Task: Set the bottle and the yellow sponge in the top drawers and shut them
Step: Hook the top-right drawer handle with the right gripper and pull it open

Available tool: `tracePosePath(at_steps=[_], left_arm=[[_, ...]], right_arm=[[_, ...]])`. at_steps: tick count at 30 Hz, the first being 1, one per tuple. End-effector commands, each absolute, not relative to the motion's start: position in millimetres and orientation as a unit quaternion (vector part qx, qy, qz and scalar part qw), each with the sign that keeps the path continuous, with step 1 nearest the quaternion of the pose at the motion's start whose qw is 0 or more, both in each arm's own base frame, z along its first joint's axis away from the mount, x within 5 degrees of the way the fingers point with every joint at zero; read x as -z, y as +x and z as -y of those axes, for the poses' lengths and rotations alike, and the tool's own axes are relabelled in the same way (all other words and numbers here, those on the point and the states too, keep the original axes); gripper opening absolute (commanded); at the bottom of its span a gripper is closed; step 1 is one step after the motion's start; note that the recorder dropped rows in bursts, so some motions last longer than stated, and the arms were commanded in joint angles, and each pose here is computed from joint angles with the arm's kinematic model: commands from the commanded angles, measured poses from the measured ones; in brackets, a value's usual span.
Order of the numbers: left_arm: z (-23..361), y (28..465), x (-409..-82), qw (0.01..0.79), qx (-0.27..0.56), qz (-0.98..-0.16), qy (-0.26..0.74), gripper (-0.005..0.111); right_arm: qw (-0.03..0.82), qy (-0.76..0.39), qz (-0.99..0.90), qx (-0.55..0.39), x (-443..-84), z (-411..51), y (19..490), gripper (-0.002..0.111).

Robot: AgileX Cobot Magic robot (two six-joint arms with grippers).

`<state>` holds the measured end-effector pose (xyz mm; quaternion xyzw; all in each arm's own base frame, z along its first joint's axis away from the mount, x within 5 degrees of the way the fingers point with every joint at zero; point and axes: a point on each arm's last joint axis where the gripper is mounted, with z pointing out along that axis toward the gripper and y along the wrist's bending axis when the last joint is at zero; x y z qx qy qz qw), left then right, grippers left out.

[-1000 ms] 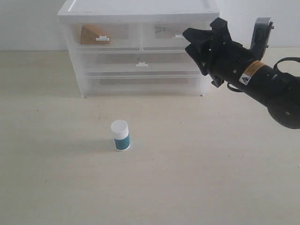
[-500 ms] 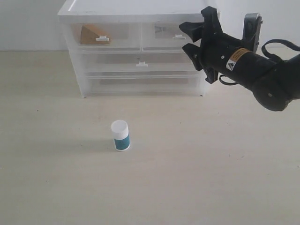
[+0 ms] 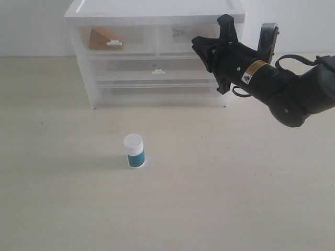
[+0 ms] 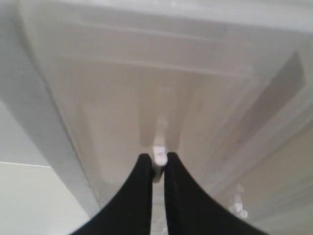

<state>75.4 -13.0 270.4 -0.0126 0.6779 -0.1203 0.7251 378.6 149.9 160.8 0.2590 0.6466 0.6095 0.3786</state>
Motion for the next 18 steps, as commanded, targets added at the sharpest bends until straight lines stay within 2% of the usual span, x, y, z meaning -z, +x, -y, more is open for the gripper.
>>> tracePosePath(at_steps=[1,4,9,13,18], left_arm=[[13,75,-270,0.727,0.113,-0.677,-0.009,0.004],[13,75,-270,0.727,0.113,-0.677,-0.009,0.004],[13,75,-270,0.727,0.113,-0.677,-0.009,0.004],[13,75,-270,0.727,0.113,-0.677,-0.009,0.004],[13,75,-270,0.727,0.117,-0.676,-0.008,0.004]], right_arm=[[0.383,0.245,-0.646,-0.613,-161,-150,380,0.0],[0.381,0.23,-0.625,-0.642,-156,-147,362,0.0],[0.352,0.228,-0.676,-0.606,-134,-138,322,0.0],[0.339,0.154,-0.727,-0.577,-132,-132,274,0.0],[0.336,0.068,-0.748,-0.568,-135,-135,253,0.001]])
